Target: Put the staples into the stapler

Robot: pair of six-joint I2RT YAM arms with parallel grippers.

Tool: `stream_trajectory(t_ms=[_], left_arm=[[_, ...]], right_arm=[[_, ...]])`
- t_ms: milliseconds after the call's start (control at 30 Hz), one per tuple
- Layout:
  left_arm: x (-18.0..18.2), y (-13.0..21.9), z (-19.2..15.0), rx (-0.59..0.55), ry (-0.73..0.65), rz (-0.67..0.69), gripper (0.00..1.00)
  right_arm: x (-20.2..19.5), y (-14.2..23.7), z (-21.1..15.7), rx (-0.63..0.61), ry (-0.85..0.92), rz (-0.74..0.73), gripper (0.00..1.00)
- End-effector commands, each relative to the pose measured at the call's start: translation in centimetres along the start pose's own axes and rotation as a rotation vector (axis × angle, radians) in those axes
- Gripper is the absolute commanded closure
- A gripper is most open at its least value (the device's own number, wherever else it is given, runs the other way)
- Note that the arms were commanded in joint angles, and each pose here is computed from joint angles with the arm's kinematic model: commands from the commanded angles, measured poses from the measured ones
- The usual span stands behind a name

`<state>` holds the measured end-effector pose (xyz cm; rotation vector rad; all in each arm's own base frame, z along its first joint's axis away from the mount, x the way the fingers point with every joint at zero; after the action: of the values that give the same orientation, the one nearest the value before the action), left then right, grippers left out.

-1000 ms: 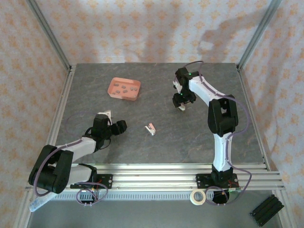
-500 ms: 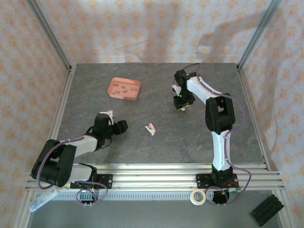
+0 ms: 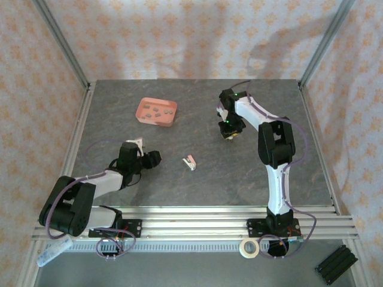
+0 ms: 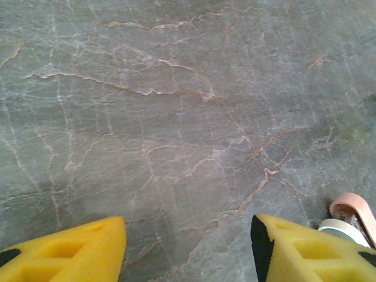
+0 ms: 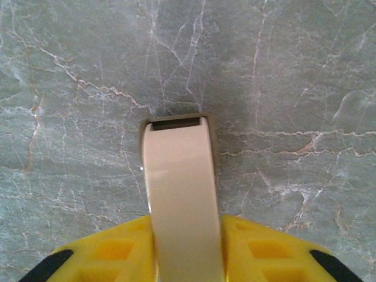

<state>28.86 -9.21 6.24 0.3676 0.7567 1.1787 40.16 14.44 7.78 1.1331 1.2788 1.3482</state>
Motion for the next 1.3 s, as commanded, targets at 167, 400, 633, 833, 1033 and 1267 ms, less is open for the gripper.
stream_trajectory(t_ms=[167, 400, 633, 833, 1033, 1267], left_arm=[[-2.9, 2.3, 3.4, -0.171, -0.155, -0.043, 0.49], [-8.3, 5.5, 5.2, -0.37, -0.416, -0.145, 0.49], [-12.3, 5.5, 4.4, -0.467, -0.639, -0.25, 0.49], [-14.1, 3.7, 4.4, -0.48, -0.703, -0.313, 0.48], [-15.4, 2.9, 5.0, -0.533, -0.705, -0.368, 0.48], [-16.9, 2.7, 5.4, -0.57, -0.685, -0.437, 0.47]], right_arm=[[2.7, 6.5, 1.3, -0.198, -0.084, 0.203, 0.78], [8.8, 12.2, -0.7, -0.313, -0.184, 0.679, 0.91], [14.7, 13.4, -5.2, -0.17, -0.072, 0.928, 1.0], [16.6, 13.3, -7.7, -0.107, 0.018, 0.938, 1.0], [16.3, 13.0, -8.8, -0.085, 0.023, 0.927, 1.0], [16.0, 12.6, -8.6, -0.095, 0.003, 0.898, 1.0]])
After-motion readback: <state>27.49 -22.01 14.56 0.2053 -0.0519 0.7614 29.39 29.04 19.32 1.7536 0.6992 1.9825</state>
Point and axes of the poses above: each hand's point on the last joint's axis, 136 mm out from that joint toward the fingers, its own y axis back along the fingers, its own x axis along the line the jaws close on, z = x × y, the point moved 3 cm from there along y, back along the fingers, and after that the axes turned 15 degrees about -y, right-handed, at the moved point
